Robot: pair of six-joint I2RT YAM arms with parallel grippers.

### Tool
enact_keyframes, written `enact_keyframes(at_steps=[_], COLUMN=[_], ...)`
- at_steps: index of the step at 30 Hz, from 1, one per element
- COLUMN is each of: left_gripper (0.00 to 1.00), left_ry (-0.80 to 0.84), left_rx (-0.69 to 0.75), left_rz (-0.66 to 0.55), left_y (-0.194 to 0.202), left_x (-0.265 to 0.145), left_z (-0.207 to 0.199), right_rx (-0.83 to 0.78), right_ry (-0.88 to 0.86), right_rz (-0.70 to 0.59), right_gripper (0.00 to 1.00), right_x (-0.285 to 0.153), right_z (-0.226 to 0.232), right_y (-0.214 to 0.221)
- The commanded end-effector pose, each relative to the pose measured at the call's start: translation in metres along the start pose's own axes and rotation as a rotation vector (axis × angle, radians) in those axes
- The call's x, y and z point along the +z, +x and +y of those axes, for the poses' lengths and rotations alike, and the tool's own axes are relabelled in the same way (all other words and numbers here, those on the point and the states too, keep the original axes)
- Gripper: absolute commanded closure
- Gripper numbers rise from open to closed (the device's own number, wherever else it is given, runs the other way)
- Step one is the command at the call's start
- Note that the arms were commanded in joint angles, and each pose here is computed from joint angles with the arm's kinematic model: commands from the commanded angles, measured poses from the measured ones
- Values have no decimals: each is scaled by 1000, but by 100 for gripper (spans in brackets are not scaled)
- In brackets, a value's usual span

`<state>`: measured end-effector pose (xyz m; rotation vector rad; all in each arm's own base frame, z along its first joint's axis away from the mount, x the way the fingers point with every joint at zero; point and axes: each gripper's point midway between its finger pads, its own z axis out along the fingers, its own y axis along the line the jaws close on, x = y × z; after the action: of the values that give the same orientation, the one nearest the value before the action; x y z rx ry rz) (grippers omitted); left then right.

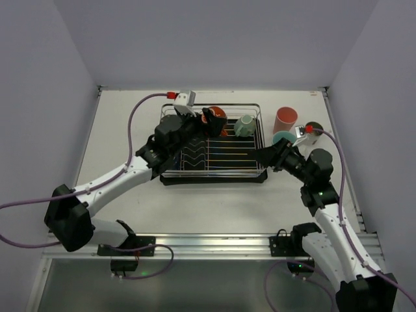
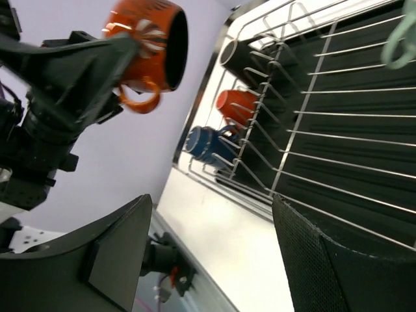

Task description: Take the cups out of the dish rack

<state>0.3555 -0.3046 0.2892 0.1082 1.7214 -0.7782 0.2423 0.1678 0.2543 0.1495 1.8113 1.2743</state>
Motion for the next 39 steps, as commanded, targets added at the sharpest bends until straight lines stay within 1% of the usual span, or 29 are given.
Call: enact_keyframes(at_steps=[1,2,3,4,5,6,8,9,11,13,14,15,19,21,27,32,34,39], left_gripper=[57,58,59,60,60,62,62,63,63,64,64,64,64,64,64,65,65,65], left_ry=[269,357,386,428,486,535,599,640,676,718,737,762,819,864,912,905,894,891], left_rx=[-99,-118,-128,-146,-187,-205,-266,-275,-305,-313,-326,-328,-364,-384,-383,-391,-398,-406], left_rz=[-141,-151,-138,-150,-138,-167,-139,-161,-154,-182,-172,-192,-186,-183,-173,-174,-176,-192], left_y=[-45,-49,-40,-44,-43,-50,-43,-49,-46,-53,-49,-53,-51,-50,-43,-40,-39,-42], left_x=[-26,-35,-40,-50,-58,-65,-77,-83,-90,-98,-101,-106,-113,-120,-126,-127,-127,-128], left_z=[-55,-70,-71,-77,-86,-93,-101,-106,-109,-114,-115,-118,-124,-129,-138,-135,-133,-132], right_rx=[8,28,30,18,35,33,14,7,4,11,47,55,72,71,91,107,103,101], right_ry=[-138,-167,-191,-232,-256,-277,-328,-347,-395,-444,-453,-464,-500,-521,-626,-704,-744,-743], right_rz=[-37,-23,-23,-35,-24,-19,-10,-6,-13,-48,-47,-48,-37,-31,-47,-27,-16,-26], right_gripper=[24,25,26,28,30,33,34,34,34,34,34,34,36,39,45,45,43,40], right_x=[9,11,12,12,13,14,14,13,9,4,3,4,7,7,1,-6,-12,-24], right_z=[40,49,56,66,73,79,95,100,110,120,120,122,131,136,159,173,178,175], right_y=[-15,-12,-12,-15,-13,-11,-10,-8,-8,-13,-12,-13,-14,-13,-22,-22,-19,-12])
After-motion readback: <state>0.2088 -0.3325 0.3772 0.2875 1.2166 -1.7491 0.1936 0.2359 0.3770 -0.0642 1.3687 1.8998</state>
